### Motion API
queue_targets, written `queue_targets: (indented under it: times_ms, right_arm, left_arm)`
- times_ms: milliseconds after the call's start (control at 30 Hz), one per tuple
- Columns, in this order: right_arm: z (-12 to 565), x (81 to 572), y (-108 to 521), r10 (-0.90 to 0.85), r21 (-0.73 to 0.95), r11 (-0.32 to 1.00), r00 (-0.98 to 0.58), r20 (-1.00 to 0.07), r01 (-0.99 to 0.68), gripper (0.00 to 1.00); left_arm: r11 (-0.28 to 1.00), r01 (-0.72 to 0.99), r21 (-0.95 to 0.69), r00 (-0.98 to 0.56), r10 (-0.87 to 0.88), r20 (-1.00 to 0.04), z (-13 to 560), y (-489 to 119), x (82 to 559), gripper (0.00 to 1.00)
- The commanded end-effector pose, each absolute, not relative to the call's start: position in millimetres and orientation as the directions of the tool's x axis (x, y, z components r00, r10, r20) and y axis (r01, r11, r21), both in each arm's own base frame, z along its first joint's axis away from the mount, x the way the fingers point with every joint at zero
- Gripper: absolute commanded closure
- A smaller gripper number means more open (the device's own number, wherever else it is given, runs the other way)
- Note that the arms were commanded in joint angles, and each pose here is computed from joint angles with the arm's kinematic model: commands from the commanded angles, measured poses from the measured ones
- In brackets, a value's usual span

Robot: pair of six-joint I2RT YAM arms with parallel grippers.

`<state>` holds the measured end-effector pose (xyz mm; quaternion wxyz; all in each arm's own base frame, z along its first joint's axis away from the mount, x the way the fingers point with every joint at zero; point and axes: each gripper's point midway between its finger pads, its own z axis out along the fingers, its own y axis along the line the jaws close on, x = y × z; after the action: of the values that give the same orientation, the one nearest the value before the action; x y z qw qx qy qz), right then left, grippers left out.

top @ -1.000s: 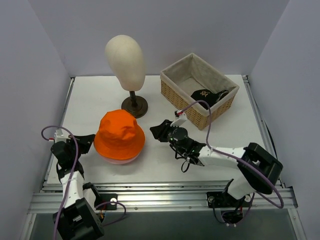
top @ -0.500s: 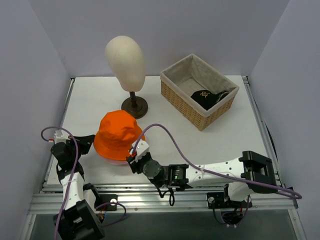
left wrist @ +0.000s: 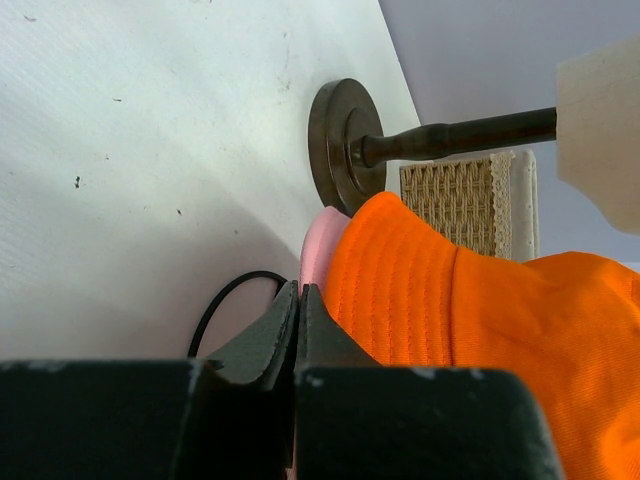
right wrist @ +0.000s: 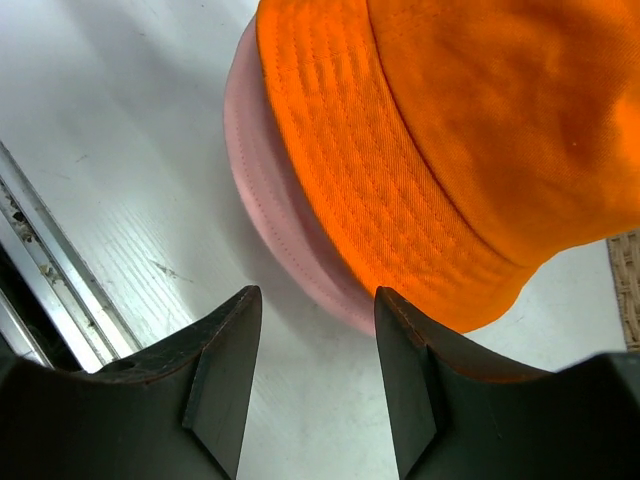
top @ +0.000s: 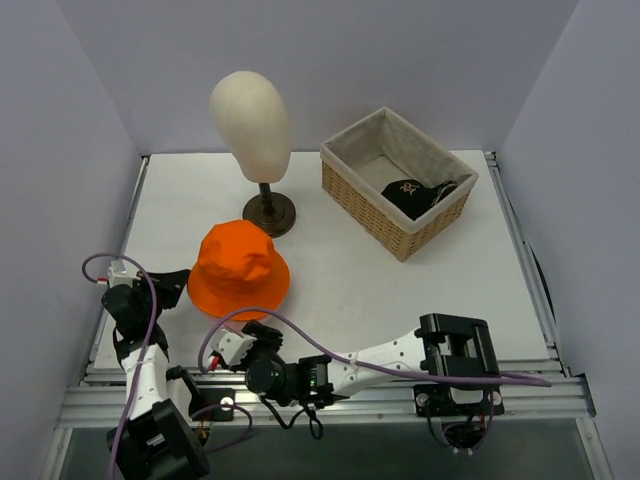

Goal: Stack the hats

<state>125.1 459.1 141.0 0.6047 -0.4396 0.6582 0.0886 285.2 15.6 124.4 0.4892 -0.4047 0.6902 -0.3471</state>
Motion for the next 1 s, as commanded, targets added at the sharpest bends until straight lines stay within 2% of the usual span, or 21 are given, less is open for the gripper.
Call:
queue_targets:
  times_ms: [0, 300, 467, 567, 667, 967]
  right_arm:
    - [170.3, 127.3, 470.7, -0.44, -0.443, 0.646, 0.171, -0.881, -0.621, 0.55]
    - [170.8, 138.0, 473.9, -0.472, -0.499, 0.679, 0.2, -0.859, -0.539, 0.61]
    - [166.9, 140.9, 473.1, -0.479, -0.506, 0.69, 0.198, -0.855, -0.518, 0.76]
    - [163.1, 140.4, 474.1, -0.479, -0.507, 0.686, 0.201, -0.855, -0.522, 0.92]
    - [158.5, 139.3, 475.6, -0.482, -0.509, 0.681, 0.201, -0.853, -0.526, 1.0]
    - [149.2, 132.7, 480.6, -0.466, -0.5, 0.642, 0.221, -0.857, -0.582, 1.0]
  left_arm:
    - [0.441, -0.186, -0.878, -0.189, -0.893, -0.408, 131.5, 15.3, 286.3, 0.98]
    - [0.441, -0.186, -0.878, -0.188, -0.893, -0.408, 130.3, 15.0, 285.4, 0.98]
    - [0.441, -0.184, -0.878, -0.188, -0.893, -0.409, 130.5, 14.5, 284.9, 0.98]
    - [0.439, -0.187, -0.879, -0.185, -0.894, -0.407, 129.9, 14.7, 284.7, 0.98]
    - [0.437, -0.183, -0.881, -0.186, -0.895, -0.405, 130.8, 14.2, 284.7, 0.98]
    - [0.434, -0.182, -0.882, -0.179, -0.897, -0.404, 132.7, 15.1, 284.9, 0.98]
